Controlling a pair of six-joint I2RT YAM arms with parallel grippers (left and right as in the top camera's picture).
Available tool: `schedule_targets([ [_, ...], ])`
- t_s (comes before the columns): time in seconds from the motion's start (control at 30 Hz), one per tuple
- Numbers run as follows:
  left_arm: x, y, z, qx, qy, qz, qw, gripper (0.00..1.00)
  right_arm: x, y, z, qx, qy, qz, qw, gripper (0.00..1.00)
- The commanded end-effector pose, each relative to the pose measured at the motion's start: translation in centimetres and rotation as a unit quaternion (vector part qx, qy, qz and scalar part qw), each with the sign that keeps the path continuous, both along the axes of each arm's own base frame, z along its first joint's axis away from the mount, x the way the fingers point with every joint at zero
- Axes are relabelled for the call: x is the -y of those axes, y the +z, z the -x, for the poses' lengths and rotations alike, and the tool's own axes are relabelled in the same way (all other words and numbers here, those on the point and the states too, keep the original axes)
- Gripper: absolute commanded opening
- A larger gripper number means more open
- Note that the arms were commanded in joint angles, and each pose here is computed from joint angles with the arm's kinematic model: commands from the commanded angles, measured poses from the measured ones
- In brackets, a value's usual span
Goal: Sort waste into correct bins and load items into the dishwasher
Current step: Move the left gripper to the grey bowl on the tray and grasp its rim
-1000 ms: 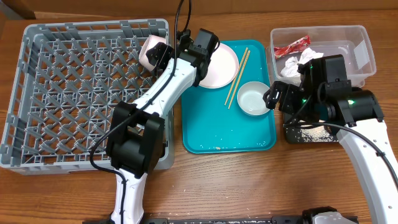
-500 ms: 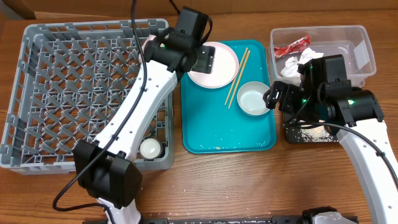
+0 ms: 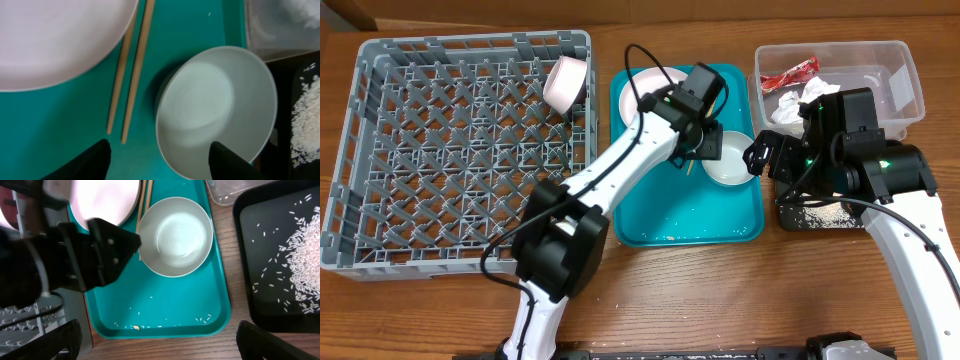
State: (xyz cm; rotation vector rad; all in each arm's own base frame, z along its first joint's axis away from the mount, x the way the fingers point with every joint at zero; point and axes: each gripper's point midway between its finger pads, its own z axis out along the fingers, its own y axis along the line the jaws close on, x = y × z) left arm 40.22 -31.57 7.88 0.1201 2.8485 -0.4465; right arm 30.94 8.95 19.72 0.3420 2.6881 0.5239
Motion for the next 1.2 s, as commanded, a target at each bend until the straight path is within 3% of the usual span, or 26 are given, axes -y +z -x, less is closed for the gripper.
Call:
schedule_targets([
  [0.0,-0.1,-2.1,0.2,-0.024,0.033,-0.007,0.999,0.57,0.3,0.9,-0.5,0.015,-0.004,0.002,1.000,1.00],
  [0.2,-0.2,-2.8,0.3,-0.031,0.036,-0.012,0.999,0.48,0.3,0.9,-0.5,0.015,-0.004,0.001,1.000,1.00],
  [0.4,0.7,-4.2,0.9,-0.038,0.026,-0.018,0.999,0.47,0.3,0.9,-0.5,0.015,-0.004,0.002,1.000,1.00],
  [0.77,0.8,-5.8,1.3,-0.047,0.022,-0.029,0.998,0.25,0.3,0.9,-0.5,0.015,-0.004,0.001,1.000,1.00],
  [0.9,0.8,-5.8,1.2,-0.046,0.022,-0.030,0.998,0.11,0.3,0.9,-0.5,0.015,-0.004,0.002,1.000,1.00],
  [1.17,0.7,-5.7,1.3,-0.048,0.018,-0.032,0.998,0.04,0.3,0.9,-0.5,0.015,-0.004,0.001,1.000,1.00],
])
